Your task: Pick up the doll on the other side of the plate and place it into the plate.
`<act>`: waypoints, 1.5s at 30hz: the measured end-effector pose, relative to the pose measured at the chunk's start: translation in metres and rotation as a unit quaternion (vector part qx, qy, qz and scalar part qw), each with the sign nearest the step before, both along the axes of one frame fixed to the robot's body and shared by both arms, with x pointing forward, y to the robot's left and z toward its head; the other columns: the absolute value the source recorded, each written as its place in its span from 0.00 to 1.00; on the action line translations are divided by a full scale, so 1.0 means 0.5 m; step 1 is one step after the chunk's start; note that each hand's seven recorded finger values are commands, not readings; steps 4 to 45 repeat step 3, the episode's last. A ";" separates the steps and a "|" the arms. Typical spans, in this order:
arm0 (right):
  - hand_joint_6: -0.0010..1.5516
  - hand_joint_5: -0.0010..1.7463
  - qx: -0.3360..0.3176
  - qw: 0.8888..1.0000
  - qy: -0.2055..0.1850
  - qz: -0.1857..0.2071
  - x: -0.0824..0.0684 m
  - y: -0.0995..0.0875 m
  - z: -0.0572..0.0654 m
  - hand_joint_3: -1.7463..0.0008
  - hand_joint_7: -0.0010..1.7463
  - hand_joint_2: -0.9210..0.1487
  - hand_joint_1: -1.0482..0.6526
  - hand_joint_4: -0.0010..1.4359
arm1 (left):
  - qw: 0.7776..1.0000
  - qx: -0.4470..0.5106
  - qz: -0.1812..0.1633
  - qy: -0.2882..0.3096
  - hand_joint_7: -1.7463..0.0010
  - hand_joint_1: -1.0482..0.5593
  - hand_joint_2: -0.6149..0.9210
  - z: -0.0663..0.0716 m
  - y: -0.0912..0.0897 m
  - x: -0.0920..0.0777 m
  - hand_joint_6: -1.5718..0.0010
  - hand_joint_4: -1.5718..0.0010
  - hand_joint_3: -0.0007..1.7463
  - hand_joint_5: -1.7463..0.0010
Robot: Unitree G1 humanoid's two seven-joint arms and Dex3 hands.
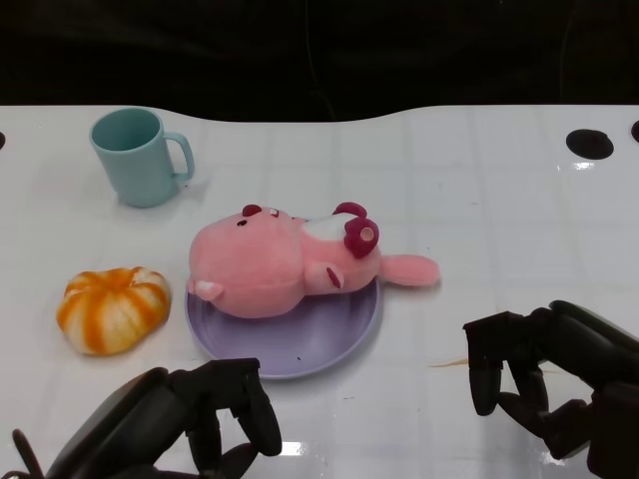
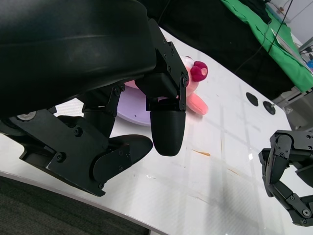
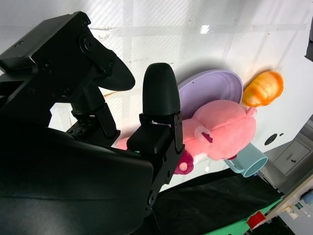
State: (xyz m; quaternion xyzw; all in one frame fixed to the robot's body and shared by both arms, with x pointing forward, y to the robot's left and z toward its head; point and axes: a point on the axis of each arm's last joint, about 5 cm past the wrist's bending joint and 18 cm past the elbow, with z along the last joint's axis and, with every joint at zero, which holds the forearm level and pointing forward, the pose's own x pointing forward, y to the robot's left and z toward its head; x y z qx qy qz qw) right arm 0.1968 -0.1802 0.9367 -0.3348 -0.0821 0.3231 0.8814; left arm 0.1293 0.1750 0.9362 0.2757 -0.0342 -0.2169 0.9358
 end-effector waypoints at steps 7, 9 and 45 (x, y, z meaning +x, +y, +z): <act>0.51 1.00 -0.011 1.000 0.001 0.000 0.002 0.002 0.005 0.23 0.82 0.53 0.59 0.60 | 1.000 -0.003 0.000 0.000 0.23 0.53 0.82 0.000 0.001 0.000 0.59 0.59 0.55 0.02; 0.51 1.00 -0.011 1.000 0.001 0.000 0.002 0.002 0.005 0.23 0.82 0.53 0.59 0.60 | 1.000 -0.003 0.000 0.000 0.23 0.53 0.82 0.000 0.001 0.000 0.59 0.59 0.55 0.02; 0.51 1.00 -0.011 1.000 0.001 0.000 0.002 0.002 0.005 0.23 0.82 0.53 0.59 0.60 | 1.000 -0.003 0.000 0.000 0.23 0.53 0.82 0.000 0.001 0.000 0.59 0.59 0.55 0.02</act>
